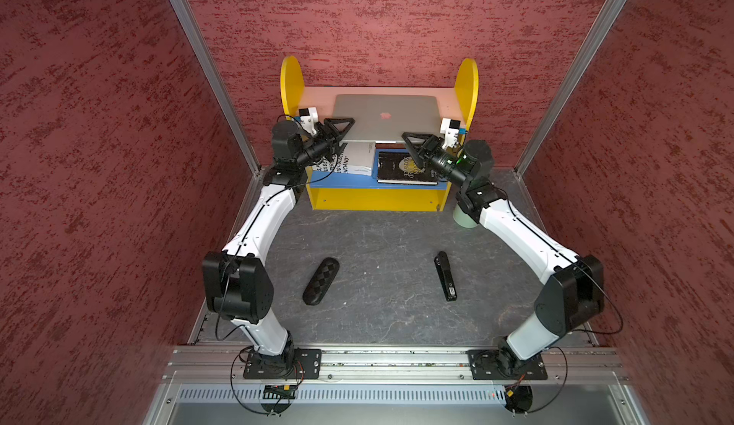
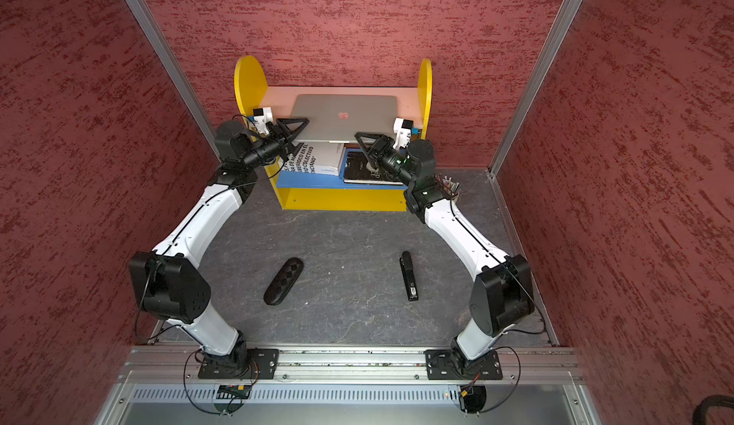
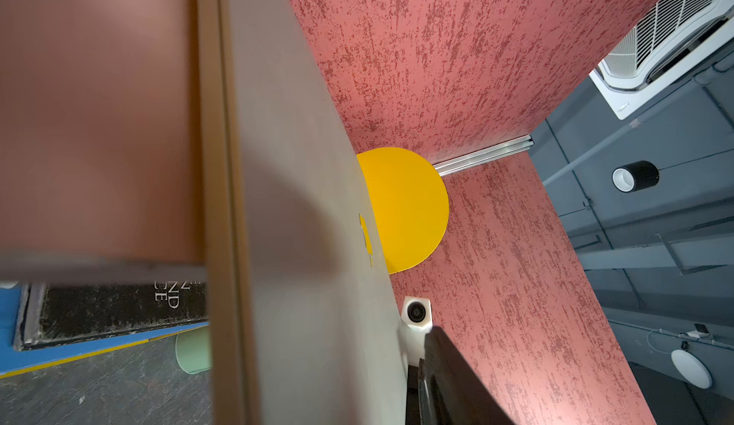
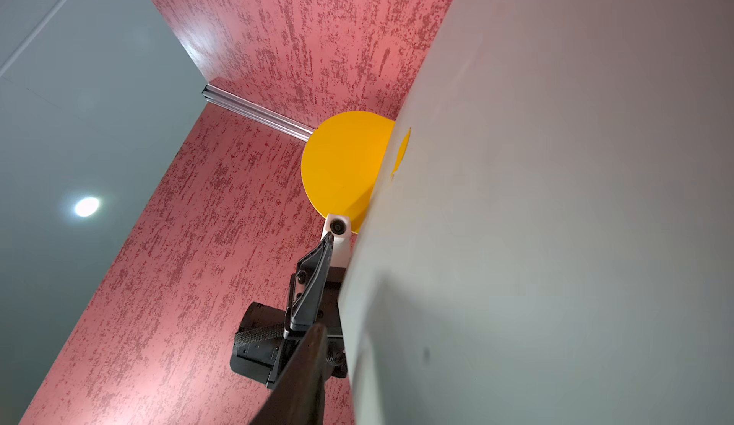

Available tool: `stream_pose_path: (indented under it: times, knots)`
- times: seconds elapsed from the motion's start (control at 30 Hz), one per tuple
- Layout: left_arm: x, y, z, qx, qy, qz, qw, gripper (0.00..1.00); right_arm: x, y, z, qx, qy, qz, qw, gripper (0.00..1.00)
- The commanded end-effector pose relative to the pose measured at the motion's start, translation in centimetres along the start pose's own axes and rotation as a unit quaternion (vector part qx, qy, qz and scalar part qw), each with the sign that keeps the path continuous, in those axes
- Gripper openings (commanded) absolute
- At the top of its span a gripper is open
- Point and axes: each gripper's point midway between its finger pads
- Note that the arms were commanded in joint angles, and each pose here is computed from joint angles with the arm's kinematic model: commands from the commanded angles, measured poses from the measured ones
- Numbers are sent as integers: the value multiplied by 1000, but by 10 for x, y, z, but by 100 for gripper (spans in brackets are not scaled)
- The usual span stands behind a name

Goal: Close the laptop lid and set it aside
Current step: Place the laptop on the shelf.

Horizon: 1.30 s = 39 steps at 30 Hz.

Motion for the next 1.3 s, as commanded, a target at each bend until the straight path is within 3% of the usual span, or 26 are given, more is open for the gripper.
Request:
stream_pose_path:
  times: [0.0,0.3,0.53,1.27]
  knots:
    - [8,5,-15,-3,34,11,999,64,6,30,-14,-10,40,46,998,43]
    - [4,3,-16,6,38,17,999,85,4,30,-11,-11,42,40,998,56]
    - [-3,2,-15,13,37,22,999,93,1,30,-10,-14,45,35,998,64]
    - [-27,-8,-29,36,43,22,998,94,-18,25,-9,-18,42,19,999,70]
Point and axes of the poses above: each gripper's point midway between its finger pads, its own x axis out along the fingers, its own y axis along the line the jaws close on, z = x × y, and after that the axes turned 14 degrees about -x, right-handed
